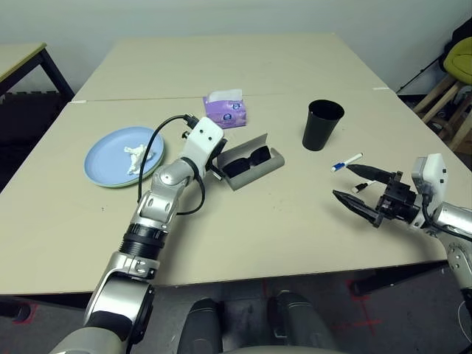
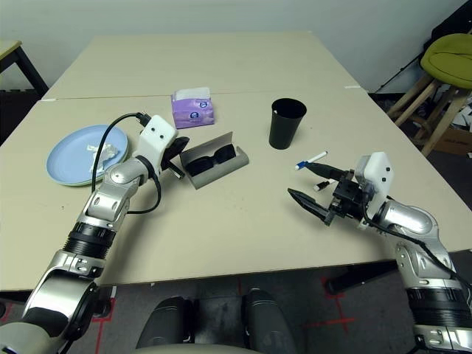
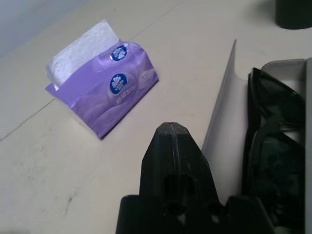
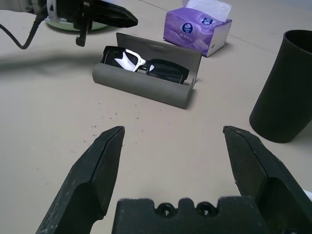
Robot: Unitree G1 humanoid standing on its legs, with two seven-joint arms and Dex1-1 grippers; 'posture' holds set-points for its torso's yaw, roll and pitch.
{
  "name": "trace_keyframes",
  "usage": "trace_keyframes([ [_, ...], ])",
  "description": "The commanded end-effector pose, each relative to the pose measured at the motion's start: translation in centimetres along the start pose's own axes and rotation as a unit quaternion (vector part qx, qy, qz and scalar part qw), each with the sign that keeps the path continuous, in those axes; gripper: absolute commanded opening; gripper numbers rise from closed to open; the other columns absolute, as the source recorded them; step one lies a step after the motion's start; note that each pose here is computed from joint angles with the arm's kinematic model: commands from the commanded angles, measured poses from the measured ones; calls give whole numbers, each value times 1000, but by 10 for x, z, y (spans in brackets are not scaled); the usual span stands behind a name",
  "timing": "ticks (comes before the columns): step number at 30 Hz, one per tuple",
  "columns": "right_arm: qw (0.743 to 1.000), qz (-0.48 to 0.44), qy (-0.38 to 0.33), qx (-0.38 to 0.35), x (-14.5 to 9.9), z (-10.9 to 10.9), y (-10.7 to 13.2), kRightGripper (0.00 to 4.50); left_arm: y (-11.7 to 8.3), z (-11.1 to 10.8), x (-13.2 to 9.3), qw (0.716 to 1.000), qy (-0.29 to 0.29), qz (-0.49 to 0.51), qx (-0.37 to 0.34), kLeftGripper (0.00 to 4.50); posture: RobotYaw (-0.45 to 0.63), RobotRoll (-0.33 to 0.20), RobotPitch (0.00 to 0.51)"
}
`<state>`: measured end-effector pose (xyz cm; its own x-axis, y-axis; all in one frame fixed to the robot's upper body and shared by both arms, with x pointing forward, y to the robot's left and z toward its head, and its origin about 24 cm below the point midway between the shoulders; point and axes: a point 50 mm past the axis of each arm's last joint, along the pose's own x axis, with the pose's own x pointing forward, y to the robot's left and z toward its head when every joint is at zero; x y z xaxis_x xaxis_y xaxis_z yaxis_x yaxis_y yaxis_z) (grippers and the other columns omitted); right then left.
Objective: Organize and tidy the items on the table.
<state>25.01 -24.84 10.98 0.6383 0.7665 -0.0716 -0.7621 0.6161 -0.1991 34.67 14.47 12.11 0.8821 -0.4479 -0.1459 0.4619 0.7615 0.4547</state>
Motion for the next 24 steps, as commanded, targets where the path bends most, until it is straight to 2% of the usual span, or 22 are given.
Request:
trace_keyframes([
  [1, 1000, -6, -1, 0, -4, 3, -1, 4500, 0, -2, 4, 1000, 11, 9, 14, 17, -54, 0, 90],
  [13, 1000, -6, 0, 1, -4, 4, 0, 4500, -1, -6, 3, 999, 26, 4, 29, 17, -53, 0, 94],
  [24, 1000, -9, 4, 1, -7, 4, 0, 4500, -12, -8, 2, 998, 31, -39, 26, 17, -60, 0, 98],
])
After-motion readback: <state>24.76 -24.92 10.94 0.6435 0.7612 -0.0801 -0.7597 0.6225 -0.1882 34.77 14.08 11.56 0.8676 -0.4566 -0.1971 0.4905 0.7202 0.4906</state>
